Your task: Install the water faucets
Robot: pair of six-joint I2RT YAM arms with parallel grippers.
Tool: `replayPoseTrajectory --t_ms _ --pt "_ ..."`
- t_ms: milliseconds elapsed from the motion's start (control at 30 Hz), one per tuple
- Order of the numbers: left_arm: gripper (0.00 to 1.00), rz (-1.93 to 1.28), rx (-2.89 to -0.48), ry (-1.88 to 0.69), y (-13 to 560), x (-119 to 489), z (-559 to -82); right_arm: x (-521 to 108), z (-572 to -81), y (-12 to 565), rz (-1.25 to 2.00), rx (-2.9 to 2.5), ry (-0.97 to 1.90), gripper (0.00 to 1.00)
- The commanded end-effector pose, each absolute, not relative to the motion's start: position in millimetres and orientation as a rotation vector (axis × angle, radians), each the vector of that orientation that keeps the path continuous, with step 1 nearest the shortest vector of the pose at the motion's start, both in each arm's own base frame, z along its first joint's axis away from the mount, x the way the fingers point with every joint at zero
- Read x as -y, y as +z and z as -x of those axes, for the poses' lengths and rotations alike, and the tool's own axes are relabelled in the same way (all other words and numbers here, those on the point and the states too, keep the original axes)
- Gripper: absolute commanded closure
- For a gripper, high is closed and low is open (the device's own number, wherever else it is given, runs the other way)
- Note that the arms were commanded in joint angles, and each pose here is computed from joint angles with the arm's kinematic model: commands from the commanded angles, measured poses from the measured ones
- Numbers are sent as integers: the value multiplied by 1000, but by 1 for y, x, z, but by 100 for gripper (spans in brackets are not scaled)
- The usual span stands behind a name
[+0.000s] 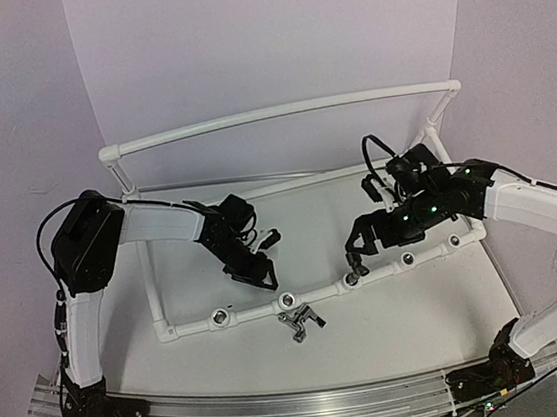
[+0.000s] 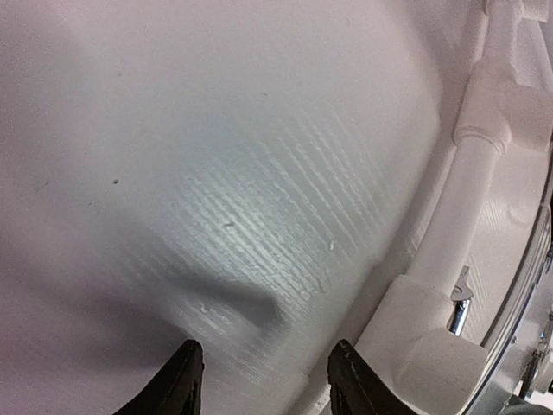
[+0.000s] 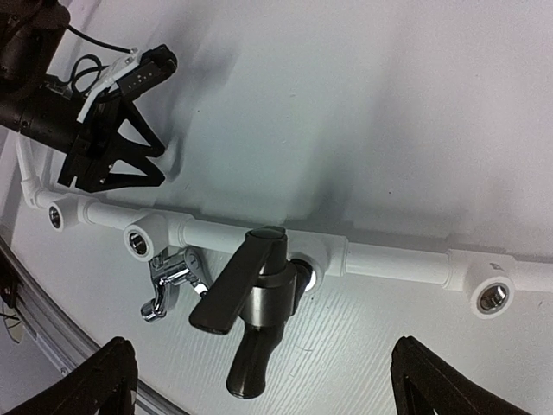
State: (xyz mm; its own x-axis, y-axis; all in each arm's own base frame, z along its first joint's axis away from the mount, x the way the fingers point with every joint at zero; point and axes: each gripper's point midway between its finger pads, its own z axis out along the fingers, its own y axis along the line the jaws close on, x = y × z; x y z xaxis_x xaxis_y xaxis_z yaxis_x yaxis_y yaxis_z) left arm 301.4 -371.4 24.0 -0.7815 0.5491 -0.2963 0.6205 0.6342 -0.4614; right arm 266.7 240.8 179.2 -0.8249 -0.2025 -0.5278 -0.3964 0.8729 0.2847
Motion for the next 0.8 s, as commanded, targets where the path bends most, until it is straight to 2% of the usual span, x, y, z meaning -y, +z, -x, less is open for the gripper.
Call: replayPoseTrajectory --t_ms 0,67,167,333,433,600,767 --pt "38 -955 -2738 -659 30 349 -311 -241 -258 214 650 -2406 569 2" --pt "32 -960 -2701 -651 48 348 -314 -242 -255 230 758 -2335 557 2" --pt "29 -993 -2659 -604 67 342 -311 -251 -246 261 944 -2208 590 2" --pt "26 -1253 -2612 -429 68 328 -271 -260 -254 311 1175 -1970 494 2" --pt "25 -1348 -2638 -309 61 314 -252 -260 -258 314 1245 -1931 433 2" --pt "22 -1407 -2565 -429 78 324 -226 -261 -252 313 1373 -1868 412 2" --pt "22 -1524 -2638 -293 55 307 -208 -258 -249 316 1588 -1674 280 2"
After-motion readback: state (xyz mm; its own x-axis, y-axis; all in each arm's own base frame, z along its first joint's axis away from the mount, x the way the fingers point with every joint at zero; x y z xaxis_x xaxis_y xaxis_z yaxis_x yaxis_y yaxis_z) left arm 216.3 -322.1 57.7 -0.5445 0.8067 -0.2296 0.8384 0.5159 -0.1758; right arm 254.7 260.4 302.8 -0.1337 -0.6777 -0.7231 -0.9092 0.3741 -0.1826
